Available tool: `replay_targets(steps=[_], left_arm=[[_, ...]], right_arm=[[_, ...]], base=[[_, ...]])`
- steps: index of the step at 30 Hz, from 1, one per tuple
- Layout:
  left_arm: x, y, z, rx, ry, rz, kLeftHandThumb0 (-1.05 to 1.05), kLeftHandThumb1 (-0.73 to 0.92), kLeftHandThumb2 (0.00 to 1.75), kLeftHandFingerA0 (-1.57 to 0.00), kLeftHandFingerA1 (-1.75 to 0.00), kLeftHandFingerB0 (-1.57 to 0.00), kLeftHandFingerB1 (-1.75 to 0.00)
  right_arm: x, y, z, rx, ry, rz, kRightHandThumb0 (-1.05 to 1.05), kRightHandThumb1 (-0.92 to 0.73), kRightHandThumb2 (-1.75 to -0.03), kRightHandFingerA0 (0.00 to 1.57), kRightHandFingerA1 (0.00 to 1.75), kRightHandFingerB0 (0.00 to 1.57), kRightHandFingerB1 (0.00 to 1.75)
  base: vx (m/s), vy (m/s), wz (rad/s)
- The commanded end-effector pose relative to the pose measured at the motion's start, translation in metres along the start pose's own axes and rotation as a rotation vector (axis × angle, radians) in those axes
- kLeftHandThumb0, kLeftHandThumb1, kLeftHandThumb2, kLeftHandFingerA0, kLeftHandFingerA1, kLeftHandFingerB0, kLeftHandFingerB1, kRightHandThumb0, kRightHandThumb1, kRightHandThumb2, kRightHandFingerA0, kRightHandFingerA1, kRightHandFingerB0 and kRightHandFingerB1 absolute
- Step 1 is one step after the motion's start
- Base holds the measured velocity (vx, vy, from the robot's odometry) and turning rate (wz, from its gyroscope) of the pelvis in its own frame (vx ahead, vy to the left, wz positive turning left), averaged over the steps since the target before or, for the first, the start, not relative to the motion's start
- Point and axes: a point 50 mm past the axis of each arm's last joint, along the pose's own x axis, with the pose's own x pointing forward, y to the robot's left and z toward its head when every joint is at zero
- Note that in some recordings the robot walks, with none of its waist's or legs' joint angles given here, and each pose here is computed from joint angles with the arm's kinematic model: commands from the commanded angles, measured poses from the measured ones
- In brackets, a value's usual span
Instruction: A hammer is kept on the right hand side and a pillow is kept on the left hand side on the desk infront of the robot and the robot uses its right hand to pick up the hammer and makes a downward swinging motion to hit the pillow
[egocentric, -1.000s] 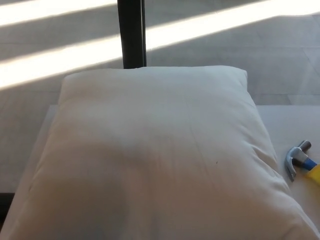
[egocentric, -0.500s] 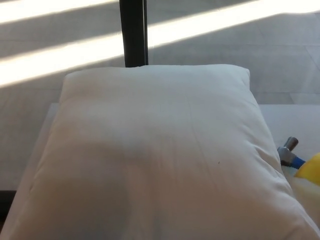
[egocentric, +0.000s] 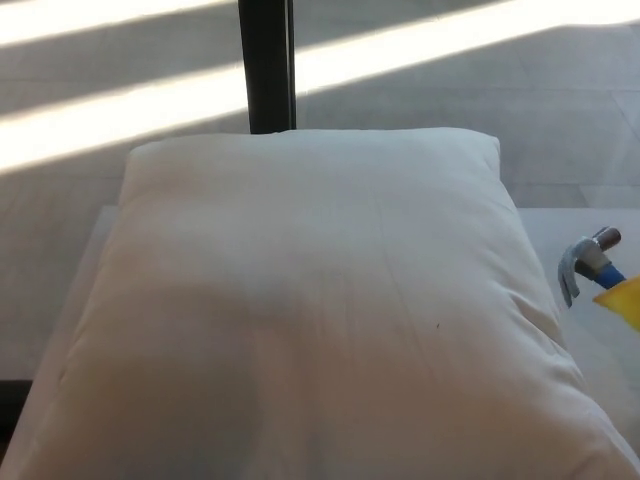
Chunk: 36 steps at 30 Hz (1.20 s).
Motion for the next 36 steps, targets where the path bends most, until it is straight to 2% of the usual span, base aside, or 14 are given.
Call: replay_targets(steps=[1, 2, 6, 7, 10, 11, 16, 20, 25, 26, 27, 33, 34, 36], left_arm=[[-0.004, 0.007, -0.003, 0.017, 0.000, 0.009, -0.71, 0.62, 1.01, -0.54, -0.64, -0.36, -0.56], [-0.004, 0.007, -0.004, 0.012, 0.004, 0.015, -0.70, 0.78, 0.63, -0.59, -0.52, -0.40, -0.43], [-0.004, 0.008, -0.004, -0.006, -0.002, 0.025, -0.71, 0.76, 0.62, -0.60, -0.54, -0.42, -0.45], [-0.004, 0.008, -0.004, 0.005, 0.003, 0.019, -0.71, 0.61, 1.00, -0.52, -0.64, -0.35, -0.55], [-0.004, 0.007, -0.004, -0.003, 0.004, 0.009, -0.72, 0.61, 1.00, -0.55, -0.65, -0.36, -0.56], [-0.004, 0.006, -0.004, -0.012, 0.005, 0.011, -0.70, 0.77, 0.63, -0.60, -0.56, -0.43, -0.45], [-0.003, 0.004, -0.004, 0.005, -0.005, 0.008, -0.71, 0.78, 0.63, -0.60, -0.56, -0.43, -0.46], [-0.002, 0.003, -0.003, 0.000, -0.002, 0.010, -0.71, 0.76, 0.63, -0.60, -0.54, -0.41, -0.44], [-0.001, 0.003, -0.003, -0.043, 0.003, 0.012, -0.66, 0.77, 0.63, -0.63, -0.54, -0.42, -0.45], [-0.001, 0.002, -0.003, -0.028, 0.002, 0.009, -0.68, 0.62, 1.00, -0.59, -0.66, -0.38, -0.57], [-0.001, 0.002, -0.003, -0.014, -0.001, 0.007, -0.68, 0.78, 0.63, -0.64, -0.56, -0.45, -0.46], [0.000, 0.000, 0.001, -0.043, -0.007, 0.006, -0.69, 0.76, 0.62, -0.59, -0.57, -0.42, -0.48], [0.001, 0.000, 0.001, -0.049, -0.005, 0.006, -0.69, 0.58, 0.98, -0.57, -0.67, -0.39, -0.58], [0.001, 0.000, 0.001, -0.051, -0.006, 0.006, -0.69, 0.75, 0.62, -0.63, -0.61, -0.44, -0.49]], right_arm=[[0.004, -0.027, 0.036, 0.674, -0.098, 0.036, -0.24, -0.65, -1.19, 0.91, 1.75, 0.62, 1.75], [0.005, -0.027, 0.037, 0.727, -0.083, 0.048, -0.25, -0.65, -1.21, 0.94, 1.75, 0.61, 1.75], [0.004, -0.027, 0.047, 0.843, -0.079, 0.123, -0.27, -0.70, -1.18, 0.96, 1.75, 0.60, 1.75], [0.003, -0.024, 0.058, 0.870, -0.087, 0.210, -0.27, -0.70, -1.17, 0.98, 1.75, 0.66, 1.75], [0.002, -0.021, 0.069, 0.869, -0.081, 0.270, -0.27, -0.65, -1.23, 1.01, 1.75, 0.69, 1.75], [-0.003, -0.010, 0.091, 0.839, -0.122, 0.381, -0.28, -0.70, -1.23, 1.04, 1.75, 0.71, 1.75], [-0.013, 0.005, 0.123, 0.856, -0.138, 0.555, -0.30, -0.61, -1.26, 1.05, 1.75, 0.77, 1.75], [-0.025, 0.026, 0.152, 0.779, -0.120, 0.678, -0.33, -0.72, -0.96, 1.05, 1.75, 0.75, 1.67], [-0.032, 0.050, 0.166, 0.652, -0.116, 0.764, -0.28, -0.60, -1.25, 1.07, 1.75, 0.76, 1.69], [-0.033, 0.051, 0.167, 0.642, -0.114, 0.769, -0.30, -0.57, -1.24, 1.06, 1.75, 0.75, 1.68], [-0.035, 0.052, 0.169, 0.619, -0.123, 0.779, -0.31, -0.60, -1.18, 1.04, 1.75, 0.71, 1.69], [-0.045, 0.040, 0.196, 0.581, -0.209, 0.822, -0.35, -0.54, -1.27, 1.04, 1.75, 0.77, 1.71], [-0.046, 0.037, 0.201, 0.581, -0.238, 0.833, -0.35, -0.58, -1.26, 1.05, 1.75, 0.78, 1.72], [-0.047, 0.034, 0.204, 0.593, -0.251, 0.839, -0.34, -0.57, -1.28, 1.05, 1.75, 0.77, 1.72]], base=[[0.00, 0.000, 0.00], [0.00, 0.000, 0.00], [0.00, 0.000, 0.00], [0.00, 0.000, 0.00], [0.00, 0.000, 0.00], [0.00, 0.000, 0.00], [0.00, 0.000, 0.00], [0.00, 0.000, 0.00], [0.00, 0.000, 0.00], [0.00, 0.000, 0.00], [0.00, 0.000, 0.00], [0.00, 0.000, 0.00], [0.00, 0.000, 0.00], [0.00, 0.000, 0.00]])
